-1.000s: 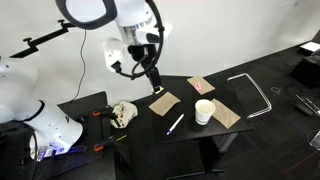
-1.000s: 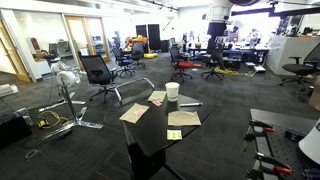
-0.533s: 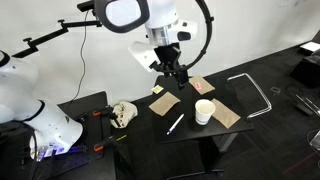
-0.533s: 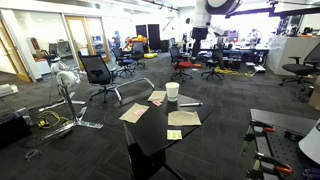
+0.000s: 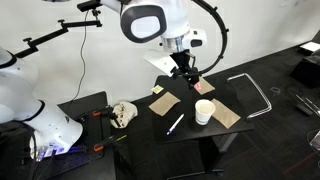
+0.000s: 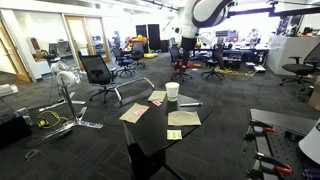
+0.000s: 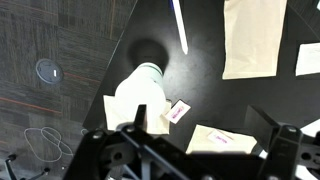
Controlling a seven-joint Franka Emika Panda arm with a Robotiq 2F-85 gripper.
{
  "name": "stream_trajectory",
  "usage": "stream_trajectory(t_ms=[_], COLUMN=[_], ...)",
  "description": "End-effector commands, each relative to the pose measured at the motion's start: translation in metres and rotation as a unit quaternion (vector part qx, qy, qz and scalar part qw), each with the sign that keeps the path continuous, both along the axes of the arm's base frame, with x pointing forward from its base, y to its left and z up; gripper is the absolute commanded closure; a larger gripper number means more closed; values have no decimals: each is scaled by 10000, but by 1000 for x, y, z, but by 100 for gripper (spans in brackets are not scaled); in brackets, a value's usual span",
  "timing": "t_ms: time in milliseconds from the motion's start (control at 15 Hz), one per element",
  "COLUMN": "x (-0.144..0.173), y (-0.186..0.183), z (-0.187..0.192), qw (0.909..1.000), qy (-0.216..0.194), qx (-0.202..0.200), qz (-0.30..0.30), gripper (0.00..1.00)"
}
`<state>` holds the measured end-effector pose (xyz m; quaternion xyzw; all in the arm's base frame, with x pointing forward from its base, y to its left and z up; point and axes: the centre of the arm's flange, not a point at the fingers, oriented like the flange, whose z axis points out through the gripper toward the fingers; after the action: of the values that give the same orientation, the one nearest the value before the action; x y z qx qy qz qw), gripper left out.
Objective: Move the cup to the left
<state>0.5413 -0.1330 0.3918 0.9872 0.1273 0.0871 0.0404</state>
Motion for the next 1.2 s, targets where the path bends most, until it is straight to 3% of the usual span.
stream_trajectory(t_ms=[0,1133], x=[3,23], y=[2,2], z=[-6,-37], qw=[10000,9998], qy=[36,168], qx=[1,-21], qz=[21,144], gripper=[0,0])
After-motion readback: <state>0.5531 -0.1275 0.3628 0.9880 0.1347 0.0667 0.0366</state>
